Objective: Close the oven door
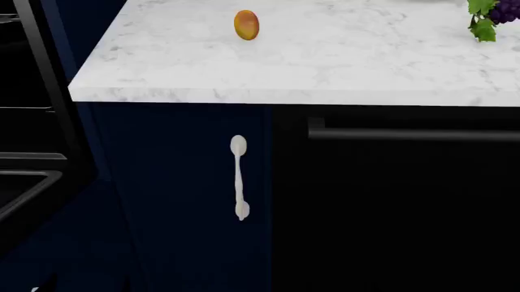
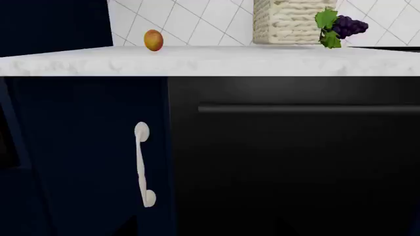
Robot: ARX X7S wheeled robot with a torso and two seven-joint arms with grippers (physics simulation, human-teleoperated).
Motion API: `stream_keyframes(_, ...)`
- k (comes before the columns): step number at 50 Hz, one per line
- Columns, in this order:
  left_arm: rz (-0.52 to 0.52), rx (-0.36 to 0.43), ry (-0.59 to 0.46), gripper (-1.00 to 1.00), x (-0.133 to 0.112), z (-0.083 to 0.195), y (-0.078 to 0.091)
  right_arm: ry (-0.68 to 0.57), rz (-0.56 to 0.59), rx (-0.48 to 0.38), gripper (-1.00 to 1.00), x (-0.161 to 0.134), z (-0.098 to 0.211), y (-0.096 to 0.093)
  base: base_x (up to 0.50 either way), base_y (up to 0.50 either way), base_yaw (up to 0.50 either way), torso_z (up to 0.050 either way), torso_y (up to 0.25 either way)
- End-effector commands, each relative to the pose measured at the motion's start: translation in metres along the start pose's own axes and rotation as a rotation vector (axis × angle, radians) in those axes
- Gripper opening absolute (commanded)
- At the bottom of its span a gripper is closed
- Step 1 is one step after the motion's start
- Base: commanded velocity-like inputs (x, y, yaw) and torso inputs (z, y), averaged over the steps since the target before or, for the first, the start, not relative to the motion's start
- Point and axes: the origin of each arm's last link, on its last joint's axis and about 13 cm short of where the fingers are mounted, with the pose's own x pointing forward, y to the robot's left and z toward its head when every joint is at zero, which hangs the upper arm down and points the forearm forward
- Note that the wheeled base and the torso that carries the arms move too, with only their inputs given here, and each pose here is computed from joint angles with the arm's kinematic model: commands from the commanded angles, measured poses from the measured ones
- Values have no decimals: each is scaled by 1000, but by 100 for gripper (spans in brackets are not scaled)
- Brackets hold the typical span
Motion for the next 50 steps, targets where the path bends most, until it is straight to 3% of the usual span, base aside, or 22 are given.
stream_keyframes(1, 0, 0, 0, 100, 0, 0, 0, 0, -13, 0, 100, 0, 0, -2, 0, 0, 0, 0, 0)
stream_keyframes(4, 21, 35, 18, 100, 3, -6, 0, 2, -1, -17, 100, 2, -2, 3, 0, 0, 0, 0, 0)
stream_keyframes(13, 34, 28, 16, 100, 3, -5, 0, 5, -2, -25, 100, 2, -2, 3, 0, 0, 0, 0, 0)
stream_keyframes(15, 34, 34, 18, 100, 4, -18, 0, 8, -3, -34, 100, 1, -1, 3, 0, 0, 0, 0, 0)
stream_keyframes(16, 29, 34, 19, 100, 3, -9, -1, 5, -10, -40, 100, 1, 0, 3, -332, 0, 0, 0, 0)
stream_keyframes(17, 29, 37, 15, 100, 2, -21, -1, 2, -7, -40, 100, 1, 0, 3, -402, 0, 0, 0, 0)
stream_keyframes(18, 31, 33, 14, 100, 2, -7, -1, 1, -8, -39, 100, 1, -1, 3, -406, 0, 0, 0, 0)
stream_keyframes(20, 33, 33, 10, 100, 2, -7, 0, 0, -6, -34, 100, 1, -2, 4, -404, 0, 0, 0, 0)
stream_keyframes(23, 45, 44, 0, 100, 2, -26, 0, 0, -5, -32, 100, 1, -3, 4, -408, 0, 0, 0, 0)
stream_keyframes(24, 43, 44, 3, 100, 3, -12, 0, 0, -5, -32, 100, 0, -4, 3, -406, 0, 0, 0, 0)
stream_keyframes(27, 45, 49, -2, 100, 3, -11, 0, -1, -6, -31, 100, 0, -4, 3, -397, 0, 0, 0, 0)
stream_keyframes(28, 44, 45, -25, 100, 4, -27, 0, -2, -7, -31, 100, 0, -5, 3, -371, 0, 0, 0, 0)
stream_keyframes(31, 45, 44, -4, 100, 3, -10, 0, -3, -8, -32, 100, 0, -6, 3, -365, 0, 0, 0, 0)
stream_keyframes(34, 47, 44, -6, 100, 3, -10, 0, -3, -11, -34, 100, -1, -6, 3, -363, 0, 0, 0, 0)
stream_keyframes(35, 45, 40, -7, 100, 2, -26, 0, -4, -10, -33, 100, -1, -6, 3, -363, 0, 0, 0, 0)
stream_keyframes(37, 45, 44, -7, 100, 2, -9, 0, -3, -9, -34, 100, -1, -6, 4, -363, 0, 0, 0, 0)
stream_keyframes(50, 62, 35, -15, 100, 4, -6, 1, -6, -2, -42, 100, -1, -7, 4, -247, 0, 0, 0, 0)
